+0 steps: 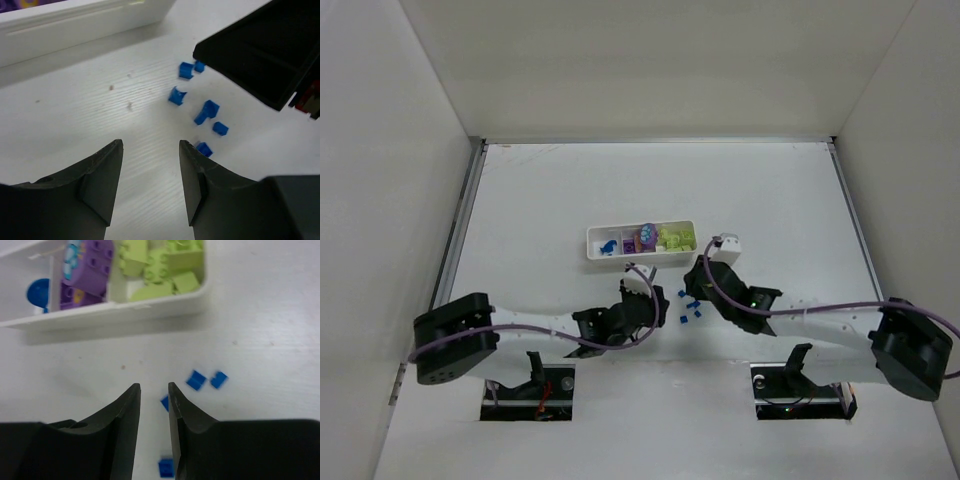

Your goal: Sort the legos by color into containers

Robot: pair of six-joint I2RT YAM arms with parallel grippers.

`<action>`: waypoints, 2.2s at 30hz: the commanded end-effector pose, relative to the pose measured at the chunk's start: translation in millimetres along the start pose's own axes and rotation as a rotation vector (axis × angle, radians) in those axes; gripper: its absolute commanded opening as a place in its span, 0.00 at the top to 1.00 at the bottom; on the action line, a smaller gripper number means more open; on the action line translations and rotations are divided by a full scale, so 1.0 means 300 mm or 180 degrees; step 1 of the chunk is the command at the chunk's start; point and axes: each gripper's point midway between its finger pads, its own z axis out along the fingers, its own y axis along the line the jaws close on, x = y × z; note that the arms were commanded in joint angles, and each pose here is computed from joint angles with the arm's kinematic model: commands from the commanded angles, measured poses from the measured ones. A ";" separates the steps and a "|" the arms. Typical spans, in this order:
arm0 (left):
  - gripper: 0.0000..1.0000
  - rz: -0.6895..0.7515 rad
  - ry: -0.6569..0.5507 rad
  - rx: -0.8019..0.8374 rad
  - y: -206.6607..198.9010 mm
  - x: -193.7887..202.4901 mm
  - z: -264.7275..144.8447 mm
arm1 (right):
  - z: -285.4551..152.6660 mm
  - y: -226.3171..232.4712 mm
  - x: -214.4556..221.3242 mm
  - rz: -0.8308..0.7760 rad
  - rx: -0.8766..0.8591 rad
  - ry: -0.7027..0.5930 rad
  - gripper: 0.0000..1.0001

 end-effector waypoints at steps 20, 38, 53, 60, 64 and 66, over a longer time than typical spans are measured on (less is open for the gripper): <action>0.56 0.0213 0.0193 0.0011 -0.168 0.041 0.246 | -0.103 -0.198 0.049 0.0424 0.0453 -0.0104 0.58; 0.65 0.0461 0.0267 -0.0449 -0.092 0.079 0.297 | -0.072 -0.194 0.067 0.0394 0.0375 -0.0042 0.56; 0.84 0.0404 0.0195 -0.0437 -0.079 0.048 0.243 | -0.017 -0.171 0.039 0.0309 0.0361 -0.0047 0.51; 0.84 0.0159 0.0043 -0.0388 -0.035 -0.036 0.168 | 0.038 -0.163 0.041 0.0115 0.0485 0.0009 0.52; 0.84 0.0000 -0.0041 -0.0341 -0.006 -0.087 0.128 | 0.062 -0.171 0.047 0.0058 0.0572 0.0048 0.56; 0.84 -0.0074 -0.0111 -0.0348 0.017 -0.114 0.107 | 0.074 -0.174 0.050 0.0011 0.0616 0.0071 0.56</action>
